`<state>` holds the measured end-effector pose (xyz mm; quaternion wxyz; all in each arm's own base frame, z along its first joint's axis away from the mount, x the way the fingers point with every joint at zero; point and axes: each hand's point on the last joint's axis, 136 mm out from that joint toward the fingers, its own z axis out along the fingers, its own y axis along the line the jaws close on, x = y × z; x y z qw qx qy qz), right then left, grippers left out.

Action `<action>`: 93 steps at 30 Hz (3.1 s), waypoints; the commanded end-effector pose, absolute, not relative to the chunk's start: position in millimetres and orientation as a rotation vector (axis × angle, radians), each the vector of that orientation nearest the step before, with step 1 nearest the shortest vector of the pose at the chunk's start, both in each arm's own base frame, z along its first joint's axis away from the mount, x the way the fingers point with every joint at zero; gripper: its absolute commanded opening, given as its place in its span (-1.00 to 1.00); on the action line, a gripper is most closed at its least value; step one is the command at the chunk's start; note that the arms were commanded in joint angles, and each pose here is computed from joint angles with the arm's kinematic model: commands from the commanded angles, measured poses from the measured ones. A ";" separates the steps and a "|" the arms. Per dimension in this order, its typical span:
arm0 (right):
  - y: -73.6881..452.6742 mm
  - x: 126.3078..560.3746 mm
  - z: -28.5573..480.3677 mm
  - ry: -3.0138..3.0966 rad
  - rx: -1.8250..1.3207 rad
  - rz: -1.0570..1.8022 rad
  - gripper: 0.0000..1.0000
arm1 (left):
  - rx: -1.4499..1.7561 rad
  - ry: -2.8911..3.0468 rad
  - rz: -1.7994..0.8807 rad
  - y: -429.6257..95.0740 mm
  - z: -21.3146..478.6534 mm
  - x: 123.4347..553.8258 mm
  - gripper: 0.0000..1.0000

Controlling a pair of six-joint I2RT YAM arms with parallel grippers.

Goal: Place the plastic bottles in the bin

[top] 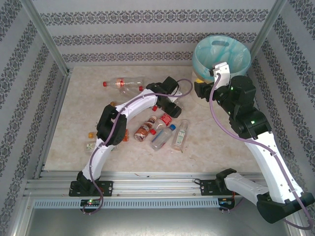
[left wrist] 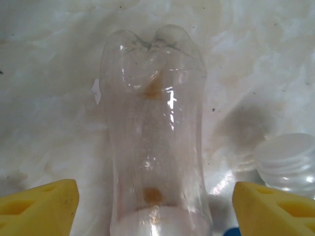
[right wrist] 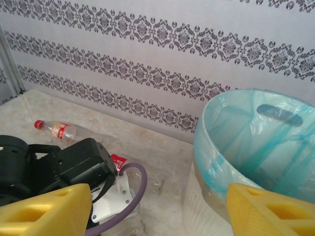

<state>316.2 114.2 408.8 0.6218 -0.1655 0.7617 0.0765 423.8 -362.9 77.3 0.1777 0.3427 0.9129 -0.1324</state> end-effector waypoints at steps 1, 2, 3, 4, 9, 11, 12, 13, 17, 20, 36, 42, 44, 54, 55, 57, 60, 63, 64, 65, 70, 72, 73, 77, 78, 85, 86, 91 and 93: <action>109.5 314.8 408.0 1.732 -0.384 0.131 0.46 | 0.990 2.614 -0.350 -363.3 69.3 425.1 0.57; 109.9 315.4 407.1 1.734 -0.386 0.130 0.46 | 0.982 2.618 -0.357 -366.3 64.2 427.8 0.56; 110.2 315.8 407.4 1.733 -0.387 0.130 0.46 | 0.977 2.625 -0.356 -367.7 59.1 429.9 0.52; 110.6 316.9 407.2 1.736 -0.390 0.128 0.46 | 0.967 2.631 -0.346 -368.8 55.2 433.3 0.51; 113.6 320.2 413.8 1.728 -0.406 0.128 0.46 | 0.963 2.609 -0.311 -373.7 52.1 447.7 0.36; 114.5 321.1 416.5 1.724 -0.409 0.127 0.46 | 0.967 2.589 -0.319 -376.9 55.8 451.0 0.29; 114.2 321.6 417.5 1.723 -0.408 0.127 0.46 | 0.971 2.582 -0.319 -377.8 57.2 452.1 0.26; 114.5 322.0 418.6 1.721 -0.408 0.127 0.46 | 0.972 2.575 -0.319 -378.3 59.3 453.2 0.21; 114.6 320.9 421.1 1.716 -0.404 0.133 0.46 | 0.976 2.543 -0.327 -380.6 75.1 456.7 0.09; 115.6 320.9 422.8 1.712 -0.404 0.140 0.46 | 0.963 2.488 -0.336 -383.8 101.5 462.5 0.07; 133.5 307.4 462.9 1.546 -0.374 0.306 0.41 | 0.440 1.959 -0.766 -325.2 389.1 451.0 -0.81; 156.7 298.1 476.2 1.389 -0.399 0.414 0.36 | 0.019 1.522 -1.146 -254.3 487.1 431.2 -1.00; 167.5 297.8 475.9 1.355 -0.414 0.420 0.34 | -0.059 1.428 -1.252 -240.2 505.0 423.8 -1.00; 262.6 243.2 468.6 0.975 -0.731 0.322 0.31 | -0.175 0.990 -1.562 -197.5 567.1 366.8 -1.00; 264.4 242.0 468.7 0.967 -0.732 0.324 0.32 | -0.155 0.981 -1.568 -197.4 570.9 360.6 -1.00; 265.8 238.7 470.4 0.942 -0.729 0.320 0.31 | -0.107 0.977 -1.579 -198.0 577.2 347.1 -1.00; 262.5 233.0 474.4 0.915 -0.727 0.300 0.31 | -0.051 0.951 -1.576 -193.8 587.9 325.3 -1.00; 255.9 230.1 477.2 0.902 -0.717 0.277 0.31 | 0.000 0.914 -1.574 -189.3 600.4 305.2 -1.00; 254.3 230.0 477.8 0.903 -0.712 0.271 0.30 | 0.021 0.895 -1.576 -188.5 604.4 299.1 -1.00; 253.7 230.4 477.9 0.903 -0.710 0.266 0.30 | 0.040 0.882 -1.584 -188.1 607.8 293.4 -1.00; 258.0 217.8 489.1 0.859 -0.721 0.349 0.11 | 0.056 0.844 -1.625 -186.9 613.8 285.9 -1.00; 263.8 207.7 496.6 0.821 -0.742 0.409 0.07 | 0.041 0.847 -1.624 -186.3 610.8 289.1 -1.00; 266.8 203.5 498.9 0.805 -0.755 0.429 0.06 | 0.032 0.844 -1.622 -185.6 609.9 290.8 -1.00; 276.4 196.7 500.2 0.776 -0.807 0.452 0.13 | -0.013 0.821 -1.646 -182.9 607.8 299.2 -1.00; 277.6 197.0 499.2 0.776 -0.813 0.450 0.16 | -0.022 0.809 -1.665 -182.5 607.8 300.8 -1.00; 275.4 197.8 503.1 0.772 -0.790 0.447 0.19 | -0.041 0.794 -1.733 -187.0 606.7 311.5 -1.00; 273.8 198.1 505.7 0.771 -0.781 0.443 0.16 | -0.041 0.796 -1.731 -187.1 606.1 311.8 -1.00; 270.7 199.0 516.2 0.765 -0.745 0.453 -0.07 | -0.045 0.800 -1.733 -186.6 605.4 310.8 -1.00; 272.1 201.8 518.0 0.772 -0.734 0.457 -0.18 | -0.055 0.795 -1.750 -186.3 605.3 311.9 -1.00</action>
